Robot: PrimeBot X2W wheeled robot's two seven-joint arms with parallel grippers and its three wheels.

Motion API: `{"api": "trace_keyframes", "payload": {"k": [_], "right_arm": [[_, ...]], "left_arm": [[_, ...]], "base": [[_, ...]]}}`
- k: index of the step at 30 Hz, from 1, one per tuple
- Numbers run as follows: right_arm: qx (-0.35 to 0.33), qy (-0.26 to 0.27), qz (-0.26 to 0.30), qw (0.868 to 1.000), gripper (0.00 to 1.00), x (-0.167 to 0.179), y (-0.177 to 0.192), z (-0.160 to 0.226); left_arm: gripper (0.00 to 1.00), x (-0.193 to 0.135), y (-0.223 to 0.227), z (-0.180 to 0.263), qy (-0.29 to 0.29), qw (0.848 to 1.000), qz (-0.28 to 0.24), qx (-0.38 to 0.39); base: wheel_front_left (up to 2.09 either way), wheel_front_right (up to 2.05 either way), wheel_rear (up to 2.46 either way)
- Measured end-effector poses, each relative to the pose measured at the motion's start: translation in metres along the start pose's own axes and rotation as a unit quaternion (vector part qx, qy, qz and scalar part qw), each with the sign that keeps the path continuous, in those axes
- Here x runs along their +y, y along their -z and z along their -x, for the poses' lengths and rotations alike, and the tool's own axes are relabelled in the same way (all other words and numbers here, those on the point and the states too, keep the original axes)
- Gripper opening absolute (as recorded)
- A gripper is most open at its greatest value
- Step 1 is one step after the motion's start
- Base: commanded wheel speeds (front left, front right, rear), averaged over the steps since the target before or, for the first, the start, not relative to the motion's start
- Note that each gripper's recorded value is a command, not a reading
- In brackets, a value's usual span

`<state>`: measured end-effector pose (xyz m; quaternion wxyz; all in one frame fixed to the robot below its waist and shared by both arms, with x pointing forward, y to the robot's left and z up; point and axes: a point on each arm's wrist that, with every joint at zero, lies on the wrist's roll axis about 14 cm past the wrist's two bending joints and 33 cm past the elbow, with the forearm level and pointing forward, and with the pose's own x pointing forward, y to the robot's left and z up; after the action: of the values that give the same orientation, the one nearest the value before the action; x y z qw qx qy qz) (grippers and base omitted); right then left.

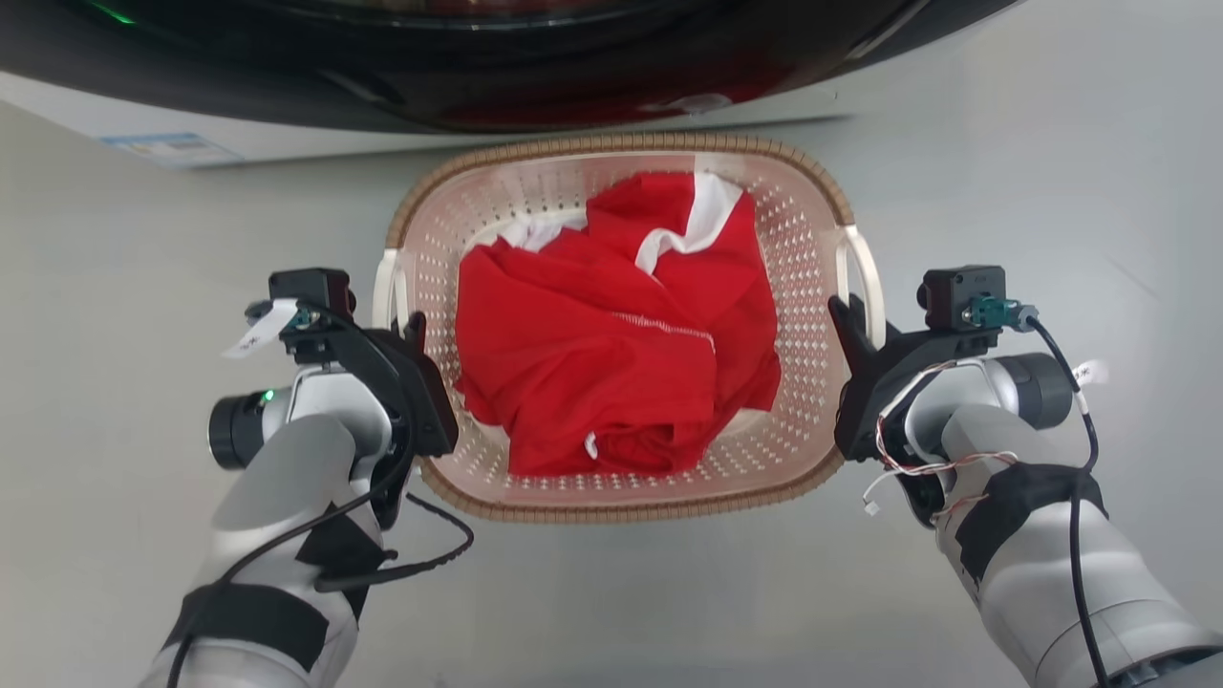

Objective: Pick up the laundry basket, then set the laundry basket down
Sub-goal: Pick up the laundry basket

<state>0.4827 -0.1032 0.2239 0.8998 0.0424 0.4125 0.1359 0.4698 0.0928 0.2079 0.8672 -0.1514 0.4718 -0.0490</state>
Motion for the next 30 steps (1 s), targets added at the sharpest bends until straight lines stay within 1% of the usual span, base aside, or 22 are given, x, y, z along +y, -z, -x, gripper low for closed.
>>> {"api": "trace_keyframes", "payload": {"k": [3, 6, 30], "right_arm": [[0.000, 0.000, -0.006, 1.000, 0.00, 0.003, -0.004, 0.010], [0.005, 0.000, -0.007, 1.000, 0.00, 0.007, -0.004, 0.021], [0.053, -0.006, -0.018, 0.998, 0.00, 0.035, 0.019, 0.101]], "left_arm": [[0.00, -0.001, 0.000, 0.011, -0.001, 1.000, 0.004, 0.001], [0.00, -0.002, 0.002, 0.023, -0.003, 1.000, 0.020, 0.005], [0.00, -0.011, 0.038, 0.106, 0.000, 0.998, 0.046, 0.050]], "base": [[0.00, 0.00, 0.00], [0.00, 0.00, 0.00], [0.00, 0.00, 0.00]]}}
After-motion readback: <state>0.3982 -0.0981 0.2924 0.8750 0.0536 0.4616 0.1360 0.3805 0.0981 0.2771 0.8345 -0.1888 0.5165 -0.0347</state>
